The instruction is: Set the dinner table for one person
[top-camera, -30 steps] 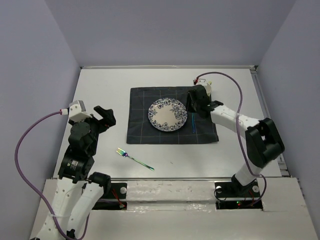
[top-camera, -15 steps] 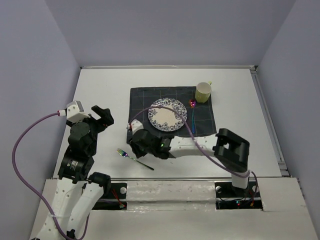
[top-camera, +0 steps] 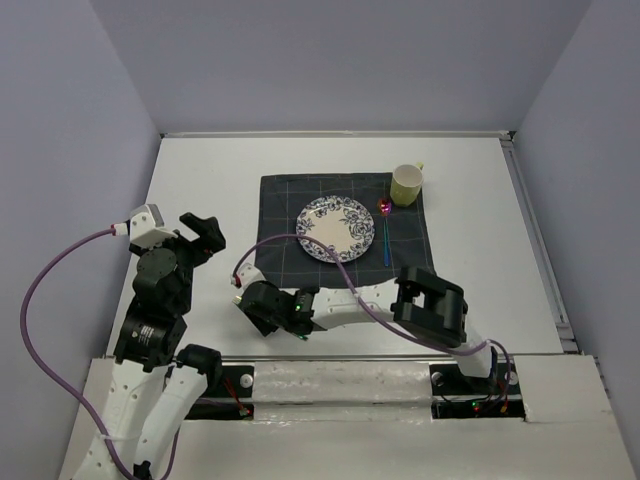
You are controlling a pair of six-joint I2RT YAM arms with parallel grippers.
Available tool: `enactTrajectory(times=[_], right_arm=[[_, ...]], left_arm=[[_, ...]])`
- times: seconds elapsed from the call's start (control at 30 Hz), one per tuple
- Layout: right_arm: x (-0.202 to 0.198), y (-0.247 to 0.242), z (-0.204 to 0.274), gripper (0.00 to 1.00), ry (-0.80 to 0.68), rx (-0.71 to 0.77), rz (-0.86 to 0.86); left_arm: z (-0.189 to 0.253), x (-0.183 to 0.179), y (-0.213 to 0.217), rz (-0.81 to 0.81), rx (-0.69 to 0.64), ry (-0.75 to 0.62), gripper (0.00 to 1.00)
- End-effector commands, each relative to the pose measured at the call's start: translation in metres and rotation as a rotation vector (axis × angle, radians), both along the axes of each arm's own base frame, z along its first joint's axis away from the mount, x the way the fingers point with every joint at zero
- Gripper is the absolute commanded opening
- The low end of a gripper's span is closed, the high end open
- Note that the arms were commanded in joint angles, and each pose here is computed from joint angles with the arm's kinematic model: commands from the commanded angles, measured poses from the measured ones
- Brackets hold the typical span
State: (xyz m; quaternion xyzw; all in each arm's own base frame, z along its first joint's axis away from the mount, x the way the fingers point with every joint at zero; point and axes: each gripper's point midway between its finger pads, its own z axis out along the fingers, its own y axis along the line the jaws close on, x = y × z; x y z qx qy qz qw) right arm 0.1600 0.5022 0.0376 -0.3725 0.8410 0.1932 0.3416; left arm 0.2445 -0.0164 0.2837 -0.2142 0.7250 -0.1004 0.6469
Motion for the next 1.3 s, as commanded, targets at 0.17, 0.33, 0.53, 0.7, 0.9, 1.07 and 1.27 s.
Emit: enactTrajectory(times=[0.17,0.33,0.53,0.7,0.9,1.07,1.27], right_arm=[[-0.006,0.011,-0.004,0.35,-0.036,-0.038,0.001],[0.000,0.019,0.017,0.00,-0.052,0.011,-0.041],[0.041,0.014,0.082,0.00,-0.111,0.138,-0.183],[0.112,-0.012,0.113,0.00,-0.142,0.226,-0.414],[0.199,-0.030,0.118,0.00,-0.142,0.311,-0.651],[0.243,-0.044,0.118,0.00,-0.143,0.328,-0.759],[0.256,-0.040,0.099,0.00,-0.098,0.336,-0.783]], left_arm=[[0.011,0.001,0.002,0.007,0.001,-0.048,0.99],[0.010,0.002,0.002,0.009,0.001,-0.044,0.99],[0.011,0.001,0.004,0.021,-0.008,-0.044,0.99],[0.012,0.001,0.004,0.026,-0.009,-0.044,0.99],[0.008,0.003,0.004,0.023,-0.004,-0.031,0.99],[0.008,0.002,0.004,0.023,-0.006,-0.034,0.99],[0.010,0.001,0.000,0.004,-0.008,-0.041,0.99]])
